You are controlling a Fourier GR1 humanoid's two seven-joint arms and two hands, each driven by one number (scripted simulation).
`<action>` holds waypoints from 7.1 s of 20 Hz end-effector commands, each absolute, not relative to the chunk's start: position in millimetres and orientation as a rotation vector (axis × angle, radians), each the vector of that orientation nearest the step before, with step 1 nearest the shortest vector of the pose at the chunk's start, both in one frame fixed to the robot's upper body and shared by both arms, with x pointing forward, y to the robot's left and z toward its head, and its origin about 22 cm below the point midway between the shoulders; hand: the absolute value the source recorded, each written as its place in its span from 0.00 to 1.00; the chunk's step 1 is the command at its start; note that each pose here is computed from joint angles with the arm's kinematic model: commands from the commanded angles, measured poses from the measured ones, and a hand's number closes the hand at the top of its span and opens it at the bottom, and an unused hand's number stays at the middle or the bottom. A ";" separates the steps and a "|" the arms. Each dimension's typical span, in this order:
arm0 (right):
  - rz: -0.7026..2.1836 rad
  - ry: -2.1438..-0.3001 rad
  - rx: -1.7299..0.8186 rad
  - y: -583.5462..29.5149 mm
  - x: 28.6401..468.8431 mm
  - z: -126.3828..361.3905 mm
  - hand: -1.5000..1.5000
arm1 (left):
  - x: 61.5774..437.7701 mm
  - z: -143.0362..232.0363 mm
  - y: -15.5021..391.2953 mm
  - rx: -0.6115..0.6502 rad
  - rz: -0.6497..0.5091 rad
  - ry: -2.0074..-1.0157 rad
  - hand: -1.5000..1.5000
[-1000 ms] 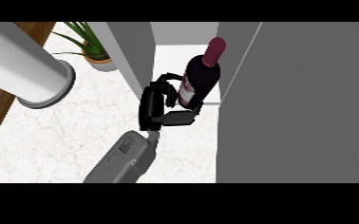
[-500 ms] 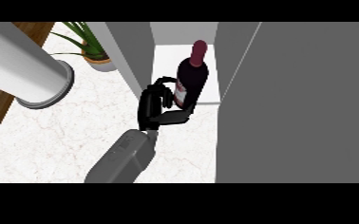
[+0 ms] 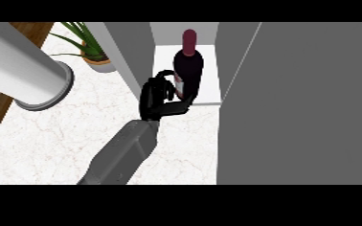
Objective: Pick up the wine, place it into the cabinet and close the cabinet
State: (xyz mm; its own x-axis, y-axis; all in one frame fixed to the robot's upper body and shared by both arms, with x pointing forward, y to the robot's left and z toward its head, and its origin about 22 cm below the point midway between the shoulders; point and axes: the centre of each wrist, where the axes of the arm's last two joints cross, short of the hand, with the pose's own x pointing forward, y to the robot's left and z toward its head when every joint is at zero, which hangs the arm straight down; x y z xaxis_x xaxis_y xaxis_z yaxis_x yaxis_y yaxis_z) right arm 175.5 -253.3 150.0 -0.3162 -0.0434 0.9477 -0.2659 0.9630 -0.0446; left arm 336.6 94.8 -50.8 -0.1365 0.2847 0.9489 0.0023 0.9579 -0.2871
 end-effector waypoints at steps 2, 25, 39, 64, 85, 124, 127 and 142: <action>0.219 -1.876 0.237 -245.4 184.0 148.5 0.00 | 347.1 -57.1 98.4 -0.224 0.244 -1.689 1.00; 0.242 -1.895 0.274 -237.5 170.4 140.4 0.00 | 390.2 -30.2 107.6 -0.138 0.259 -1.610 1.00; 0.256 -1.899 0.270 -248.7 190.7 137.7 0.00 | 391.5 -35.0 117.7 -0.056 0.401 -1.748 1.00; 0.258 -1.885 0.219 -248.7 167.9 151.7 0.00 | 321.6 -29.5 105.0 -0.304 0.133 -1.847 0.00; 0.550 -1.835 0.177 -244.9 178.3 172.8 1.00 | 179.1 70.3 162.0 -0.370 0.152 -1.880 0.00; 0.792 -1.783 0.378 -25.5 198.6 204.1 1.00 | 87.6 114.1 349.5 -0.215 0.188 -1.947 0.00; 0.744 -1.800 0.328 -17.1 229.8 221.8 1.00 | 99.0 120.3 352.4 -0.192 0.184 -1.953 0.00; 0.694 -1.807 0.172 -30.8 349.1 212.5 1.00 | 99.9 117.3 362.6 -0.262 0.159 -1.874 0.00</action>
